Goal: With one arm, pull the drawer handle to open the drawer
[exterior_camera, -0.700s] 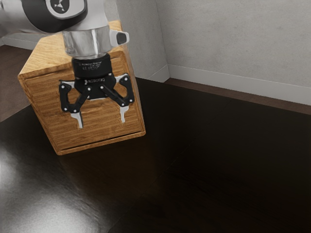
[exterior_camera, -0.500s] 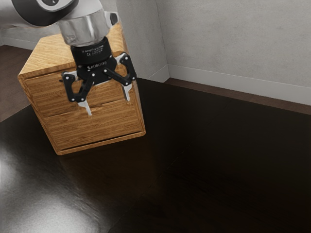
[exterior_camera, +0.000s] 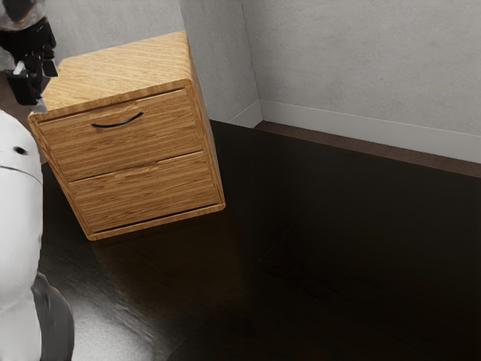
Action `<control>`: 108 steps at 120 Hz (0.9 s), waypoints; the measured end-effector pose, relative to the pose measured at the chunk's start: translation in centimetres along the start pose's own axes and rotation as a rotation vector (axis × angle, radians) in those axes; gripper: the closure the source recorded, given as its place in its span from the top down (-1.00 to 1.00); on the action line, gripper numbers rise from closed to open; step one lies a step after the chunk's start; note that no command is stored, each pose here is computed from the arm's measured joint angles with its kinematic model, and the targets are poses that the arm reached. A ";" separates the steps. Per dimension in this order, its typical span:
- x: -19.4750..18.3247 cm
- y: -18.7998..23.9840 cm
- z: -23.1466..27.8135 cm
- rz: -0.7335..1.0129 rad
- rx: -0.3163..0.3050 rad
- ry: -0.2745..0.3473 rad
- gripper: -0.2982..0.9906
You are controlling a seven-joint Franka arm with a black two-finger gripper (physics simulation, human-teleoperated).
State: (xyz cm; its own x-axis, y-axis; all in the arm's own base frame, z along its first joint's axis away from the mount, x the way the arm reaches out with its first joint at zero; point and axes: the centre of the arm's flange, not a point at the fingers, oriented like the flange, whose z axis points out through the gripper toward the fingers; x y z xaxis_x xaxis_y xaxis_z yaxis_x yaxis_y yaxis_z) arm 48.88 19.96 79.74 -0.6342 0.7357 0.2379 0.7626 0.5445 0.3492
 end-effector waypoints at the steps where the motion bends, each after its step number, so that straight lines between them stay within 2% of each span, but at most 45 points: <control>1: -0.2 0.0 0.2 -0.013 -0.002 0.002 0.47; 6: -1.6 -0.3 0.8 -0.065 -0.015 -0.002 0.46; 16: -3.0 -1.1 1.1 -0.145 -0.049 -0.089 0.47; 29: -5.3 -1.5 0.8 -0.193 -0.089 -0.139 0.45; 44: -8.3 -0.7 3.0 -0.203 -0.082 -0.199 0.38; 64: -9.4 0.3 6.9 -0.239 -0.042 -0.257 0.15; 83: -9.2 1.0 8.5 -0.267 -0.028 -0.278 0.00; 108: -7.0 1.1 9.6 -0.330 -0.028 -0.277 -0.07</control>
State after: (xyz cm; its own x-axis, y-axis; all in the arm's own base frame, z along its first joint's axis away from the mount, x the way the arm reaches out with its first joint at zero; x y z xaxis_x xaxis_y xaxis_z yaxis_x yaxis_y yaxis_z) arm 55.38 19.28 69.72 -0.7826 0.6063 -0.1413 0.5184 0.7604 0.3912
